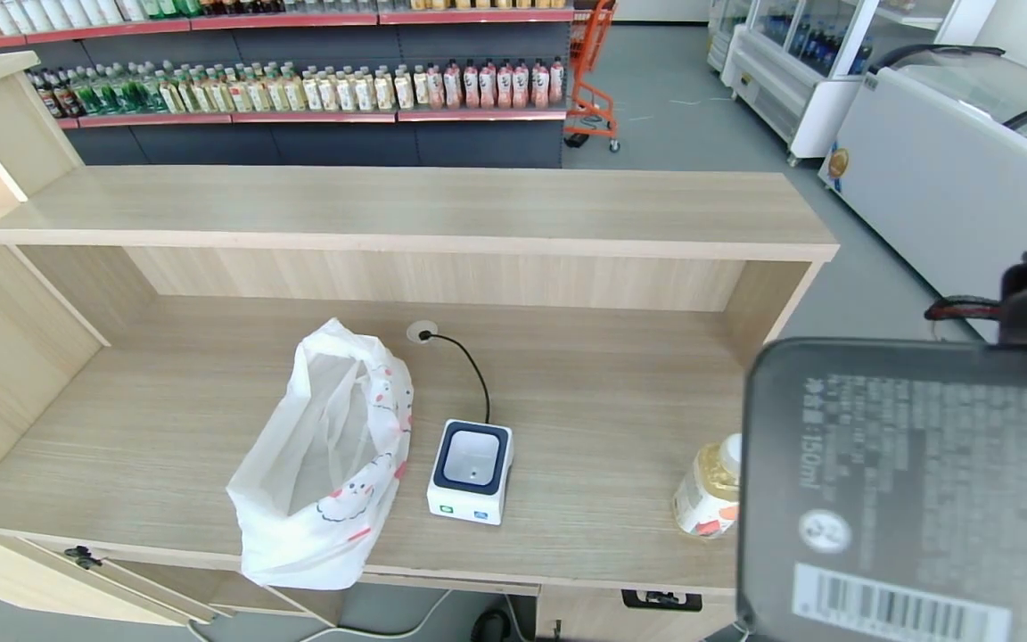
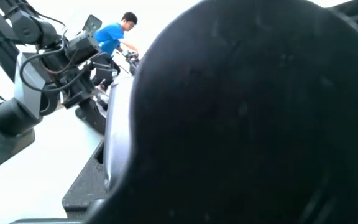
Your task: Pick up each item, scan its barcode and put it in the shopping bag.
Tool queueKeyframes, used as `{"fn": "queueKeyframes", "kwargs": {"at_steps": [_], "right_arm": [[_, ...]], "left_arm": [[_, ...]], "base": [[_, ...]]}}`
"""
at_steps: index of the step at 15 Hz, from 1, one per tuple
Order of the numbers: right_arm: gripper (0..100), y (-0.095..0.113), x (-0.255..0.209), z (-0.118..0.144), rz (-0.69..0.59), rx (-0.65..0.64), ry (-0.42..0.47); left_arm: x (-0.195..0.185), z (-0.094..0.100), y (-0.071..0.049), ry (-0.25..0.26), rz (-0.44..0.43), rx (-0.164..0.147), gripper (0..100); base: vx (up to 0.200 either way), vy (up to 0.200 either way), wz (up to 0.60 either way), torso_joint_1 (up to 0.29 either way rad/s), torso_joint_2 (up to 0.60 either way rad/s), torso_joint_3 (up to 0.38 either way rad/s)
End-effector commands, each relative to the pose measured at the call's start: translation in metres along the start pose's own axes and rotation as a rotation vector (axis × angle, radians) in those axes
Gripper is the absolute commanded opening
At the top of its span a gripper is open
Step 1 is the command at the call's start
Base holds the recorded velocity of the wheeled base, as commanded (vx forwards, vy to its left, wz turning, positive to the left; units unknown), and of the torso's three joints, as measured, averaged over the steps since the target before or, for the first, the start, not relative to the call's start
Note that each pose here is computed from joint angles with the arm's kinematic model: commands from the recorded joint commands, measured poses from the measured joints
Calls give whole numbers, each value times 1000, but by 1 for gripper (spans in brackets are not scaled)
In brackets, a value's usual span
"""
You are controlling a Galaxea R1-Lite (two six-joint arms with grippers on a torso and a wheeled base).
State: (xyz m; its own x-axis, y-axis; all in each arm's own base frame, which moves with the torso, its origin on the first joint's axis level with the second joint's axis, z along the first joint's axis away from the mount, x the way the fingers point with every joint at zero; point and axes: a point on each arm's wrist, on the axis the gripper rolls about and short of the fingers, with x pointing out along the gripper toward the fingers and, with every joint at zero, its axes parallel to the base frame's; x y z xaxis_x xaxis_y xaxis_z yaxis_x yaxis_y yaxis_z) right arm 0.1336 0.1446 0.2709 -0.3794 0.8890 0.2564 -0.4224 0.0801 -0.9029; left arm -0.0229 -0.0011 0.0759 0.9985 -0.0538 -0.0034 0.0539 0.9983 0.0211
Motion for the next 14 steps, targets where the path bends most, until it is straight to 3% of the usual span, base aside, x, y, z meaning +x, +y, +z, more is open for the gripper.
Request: {"fn": "queueKeyframes", "kwargs": {"at_steps": [1,3,9,14], "right_arm": [[0,2,-14,25,-22,-50,27],[0,3,-25,43,-15,-89,59],[0,7,-30,47,3,-97,93],[0,11,-32,33,16,-63,127]], "left_arm": [[0,0,0,0,0,0,0],[0,0,0,0,0,0,0],[0,0,0,0,-1,0,0],[0,0,0,0,0,0,0]], "base": [[0,0,0,0,0,0],[0,0,0,0,0,0],[0,0,0,0,0,0],[0,0,0,0,0,0]]}}
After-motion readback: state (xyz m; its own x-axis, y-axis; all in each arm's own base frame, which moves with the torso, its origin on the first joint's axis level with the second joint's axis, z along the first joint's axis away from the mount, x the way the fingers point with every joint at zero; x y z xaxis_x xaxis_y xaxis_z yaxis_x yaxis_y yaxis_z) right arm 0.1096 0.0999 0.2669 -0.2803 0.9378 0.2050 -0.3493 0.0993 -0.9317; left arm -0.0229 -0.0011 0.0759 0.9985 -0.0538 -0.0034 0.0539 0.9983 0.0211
